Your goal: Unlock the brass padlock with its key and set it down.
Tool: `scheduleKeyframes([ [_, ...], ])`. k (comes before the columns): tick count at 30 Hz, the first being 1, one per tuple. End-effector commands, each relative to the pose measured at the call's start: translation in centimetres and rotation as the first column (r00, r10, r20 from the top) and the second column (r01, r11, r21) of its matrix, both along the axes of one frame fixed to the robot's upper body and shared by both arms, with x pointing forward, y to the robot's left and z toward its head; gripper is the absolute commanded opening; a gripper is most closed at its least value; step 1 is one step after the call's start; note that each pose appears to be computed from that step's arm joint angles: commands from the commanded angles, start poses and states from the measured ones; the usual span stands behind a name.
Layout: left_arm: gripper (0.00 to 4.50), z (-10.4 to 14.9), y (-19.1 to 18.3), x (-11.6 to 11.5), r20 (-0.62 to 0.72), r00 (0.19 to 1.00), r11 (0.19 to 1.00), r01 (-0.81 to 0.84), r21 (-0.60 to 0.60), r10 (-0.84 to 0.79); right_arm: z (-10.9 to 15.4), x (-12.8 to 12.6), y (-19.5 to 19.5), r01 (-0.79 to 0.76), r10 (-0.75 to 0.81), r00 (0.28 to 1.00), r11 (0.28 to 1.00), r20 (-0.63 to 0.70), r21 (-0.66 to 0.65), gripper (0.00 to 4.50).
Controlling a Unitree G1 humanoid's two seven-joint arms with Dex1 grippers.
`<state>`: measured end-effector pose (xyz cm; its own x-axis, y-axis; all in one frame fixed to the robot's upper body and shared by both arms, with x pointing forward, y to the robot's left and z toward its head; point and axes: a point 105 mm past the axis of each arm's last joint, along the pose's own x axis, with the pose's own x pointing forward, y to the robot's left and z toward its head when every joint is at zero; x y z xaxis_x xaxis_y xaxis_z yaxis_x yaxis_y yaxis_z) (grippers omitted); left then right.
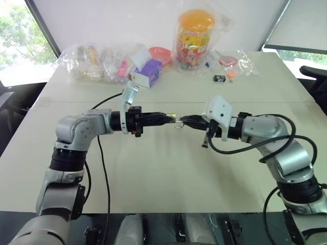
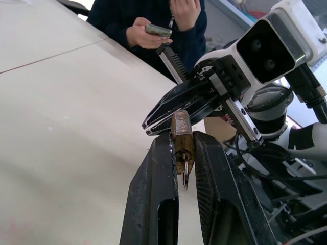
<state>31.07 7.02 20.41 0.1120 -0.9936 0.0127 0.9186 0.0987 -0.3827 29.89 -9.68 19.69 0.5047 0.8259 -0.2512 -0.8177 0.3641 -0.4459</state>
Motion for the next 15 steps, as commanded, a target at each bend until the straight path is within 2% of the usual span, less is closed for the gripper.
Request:
scheduleKeyframes([
  [1, 0.0, 0.4, -0.2, 0.3, 0.052, 0.998, 1.0, -0.023, 0.004, 0.023, -0.1, -0.6, -1.8, 0.041, -0.036, 0.997, 0.995, 0.065, -0.086, 0.03],
  [5, 0.0, -1.9, -1.1, 1.0, 0.024, 0.997, 0.997, -0.072, 0.035, 0.072, -1.5, -1.1, -4.9, 0.133, -0.123, 0.99, 0.974, 0.066, -0.182, 0.03],
  [12, 0.0, -7.9, -3.9, 3.6, -0.116, 0.971, 0.974, -0.199, 0.108, 0.211, -0.2, -1.9, -5.7, 0.236, -0.228, 0.97, 0.965, 0.077, -0.112, 0.03],
  [15, 0.0, -9.2, -4.5, 5.0, -0.171, 0.947, 0.96, -0.254, 0.116, 0.271, 0.2, -2.3, -5.3, 0.251, -0.243, 0.966, 0.963, 0.086, -0.097, 0.03],
])
